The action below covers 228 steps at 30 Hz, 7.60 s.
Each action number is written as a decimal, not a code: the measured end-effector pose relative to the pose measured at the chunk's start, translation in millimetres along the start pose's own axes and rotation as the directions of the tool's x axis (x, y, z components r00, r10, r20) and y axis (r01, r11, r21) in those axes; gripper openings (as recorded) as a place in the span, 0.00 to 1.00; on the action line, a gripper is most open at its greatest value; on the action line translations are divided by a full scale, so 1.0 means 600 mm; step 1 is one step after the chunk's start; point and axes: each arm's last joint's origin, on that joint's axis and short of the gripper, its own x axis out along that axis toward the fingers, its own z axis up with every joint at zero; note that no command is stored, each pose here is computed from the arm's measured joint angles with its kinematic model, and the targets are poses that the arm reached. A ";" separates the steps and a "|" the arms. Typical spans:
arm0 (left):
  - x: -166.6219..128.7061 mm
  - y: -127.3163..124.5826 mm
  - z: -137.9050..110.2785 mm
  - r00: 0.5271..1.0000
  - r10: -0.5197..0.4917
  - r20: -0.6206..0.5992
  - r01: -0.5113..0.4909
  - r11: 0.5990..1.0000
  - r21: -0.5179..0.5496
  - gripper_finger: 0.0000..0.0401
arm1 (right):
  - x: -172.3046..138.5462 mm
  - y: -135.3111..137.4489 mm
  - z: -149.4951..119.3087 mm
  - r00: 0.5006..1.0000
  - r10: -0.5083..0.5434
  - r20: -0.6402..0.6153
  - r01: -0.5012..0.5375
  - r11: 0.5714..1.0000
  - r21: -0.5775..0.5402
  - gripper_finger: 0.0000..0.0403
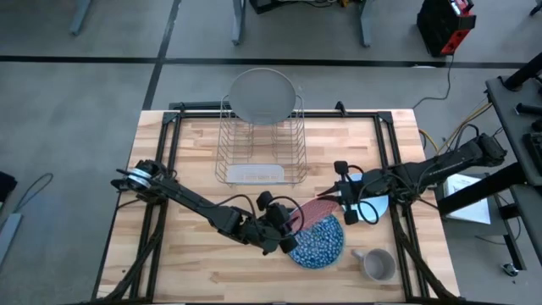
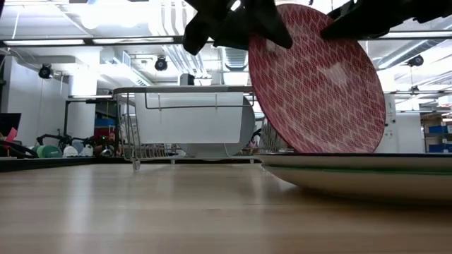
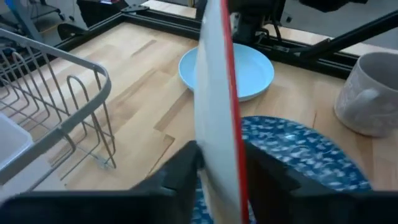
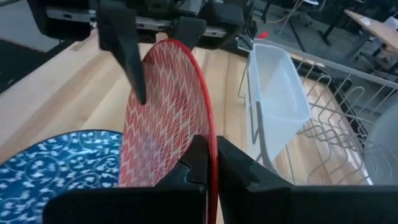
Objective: Sort dishes
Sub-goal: Put the red plate into the dish rack
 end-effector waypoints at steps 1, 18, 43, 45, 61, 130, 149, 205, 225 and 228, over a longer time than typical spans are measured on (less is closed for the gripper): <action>0.000 0.000 0.000 1.000 0.002 0.000 -0.002 1.000 0.004 0.17 | 0.001 0.000 0.000 1.000 0.001 0.000 -0.001 1.000 0.000 0.01; -0.026 -0.019 0.021 0.986 0.118 0.118 -0.135 0.981 0.141 0.01 | -0.032 -0.005 0.002 0.999 0.031 -0.031 -0.025 0.987 0.157 0.21; -0.067 -0.049 0.097 0.975 0.032 0.218 -0.080 0.974 0.214 0.31 | -0.052 -0.006 0.008 0.989 0.147 0.010 -0.147 0.982 0.117 0.06; -0.076 -0.049 0.101 0.975 0.028 0.220 -0.080 0.970 0.231 0.36 | -0.057 -0.008 0.007 0.989 0.149 0.010 -0.149 0.981 0.121 0.06; -0.164 -0.028 0.093 0.938 0.239 0.252 -0.318 0.880 0.351 0.47 | -0.095 0.009 0.035 0.682 0.679 0.272 -0.707 0.707 0.008 0.06; -0.224 0.449 0.381 0.817 0.572 0.080 -0.560 0.752 0.348 0.38 | 0.036 -0.461 0.099 0.883 -0.374 -0.285 0.446 0.857 0.258 0.05; -0.168 0.619 0.462 0.985 0.039 0.169 -0.122 0.850 0.512 0.38 | 0.099 -0.495 0.055 0.909 -0.344 -0.234 0.379 0.918 0.120 0.05; -0.051 0.699 0.373 0.660 -0.743 -0.112 0.695 0.548 0.466 0.06 | 0.165 -0.538 -0.026 0.946 -0.272 -0.175 0.309 0.922 0.234 0.05; -0.219 0.653 0.365 0.968 -0.250 0.025 0.218 0.885 0.412 0.00 | 0.165 -0.537 -0.023 0.947 -0.271 -0.174 0.305 0.927 0.216 0.05; -0.222 0.645 0.334 0.963 -0.237 0.126 0.169 0.901 0.400 0.00 | 0.165 -0.537 -0.024 0.947 -0.270 -0.174 0.304 0.928 0.217 0.05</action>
